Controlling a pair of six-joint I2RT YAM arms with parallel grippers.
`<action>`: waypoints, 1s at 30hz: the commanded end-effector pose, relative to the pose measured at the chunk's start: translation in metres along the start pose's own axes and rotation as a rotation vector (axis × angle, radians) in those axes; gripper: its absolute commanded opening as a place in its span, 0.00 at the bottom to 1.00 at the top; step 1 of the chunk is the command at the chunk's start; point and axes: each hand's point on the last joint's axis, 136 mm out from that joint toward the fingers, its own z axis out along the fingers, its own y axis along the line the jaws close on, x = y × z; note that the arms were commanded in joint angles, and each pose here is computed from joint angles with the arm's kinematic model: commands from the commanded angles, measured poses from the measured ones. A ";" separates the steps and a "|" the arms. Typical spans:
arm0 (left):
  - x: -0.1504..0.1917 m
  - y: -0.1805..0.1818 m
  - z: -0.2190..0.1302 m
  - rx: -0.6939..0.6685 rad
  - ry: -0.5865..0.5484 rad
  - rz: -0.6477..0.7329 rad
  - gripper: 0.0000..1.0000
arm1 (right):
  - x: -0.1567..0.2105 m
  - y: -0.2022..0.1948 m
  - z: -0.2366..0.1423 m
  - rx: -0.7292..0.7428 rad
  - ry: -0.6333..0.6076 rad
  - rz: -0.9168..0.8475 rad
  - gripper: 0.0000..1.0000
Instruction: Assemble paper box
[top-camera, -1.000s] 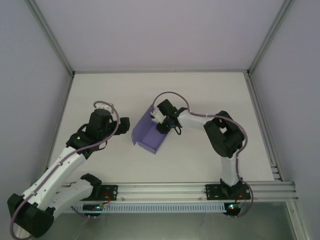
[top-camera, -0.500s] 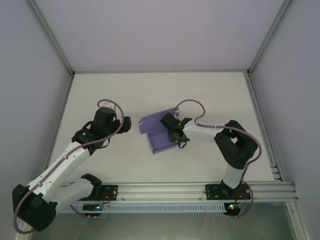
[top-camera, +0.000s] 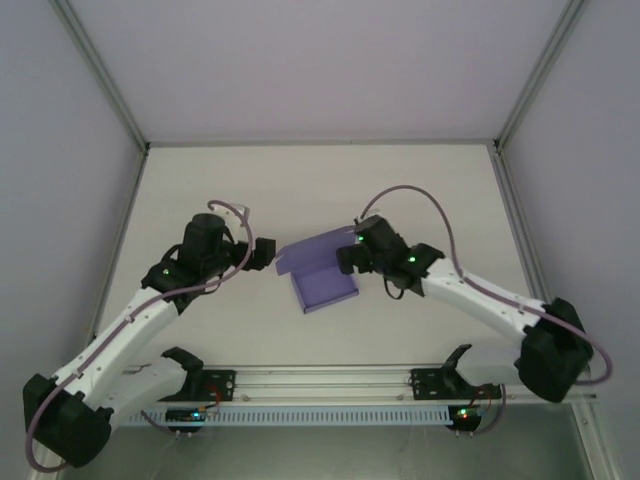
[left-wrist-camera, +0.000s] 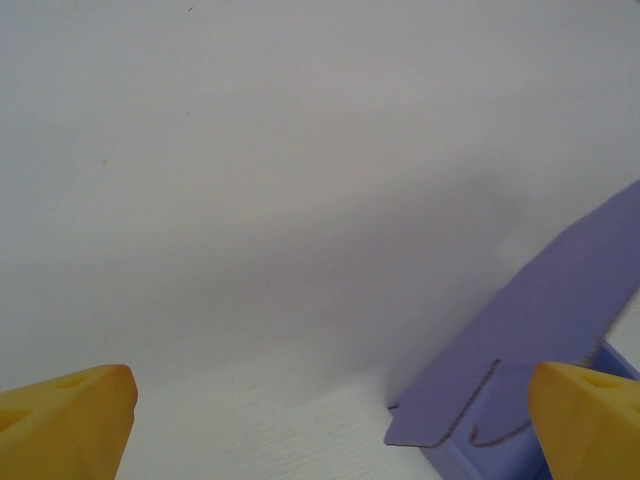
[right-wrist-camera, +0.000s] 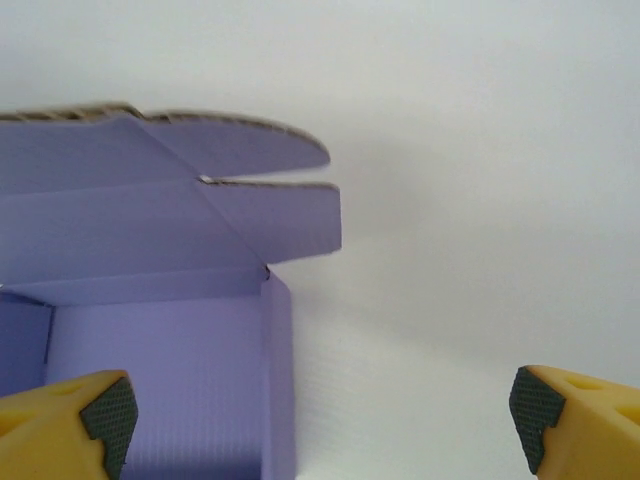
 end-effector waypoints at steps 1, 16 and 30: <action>-0.014 -0.033 -0.016 0.181 -0.008 0.118 0.99 | -0.022 0.026 -0.010 -0.241 -0.140 -0.424 0.99; 0.041 -0.046 0.054 0.190 0.357 0.286 0.69 | -0.029 0.018 0.038 -0.470 0.125 -0.880 0.78; 0.051 -0.030 0.064 0.100 0.438 0.343 0.43 | -0.018 0.007 0.061 -0.490 0.224 -0.900 0.46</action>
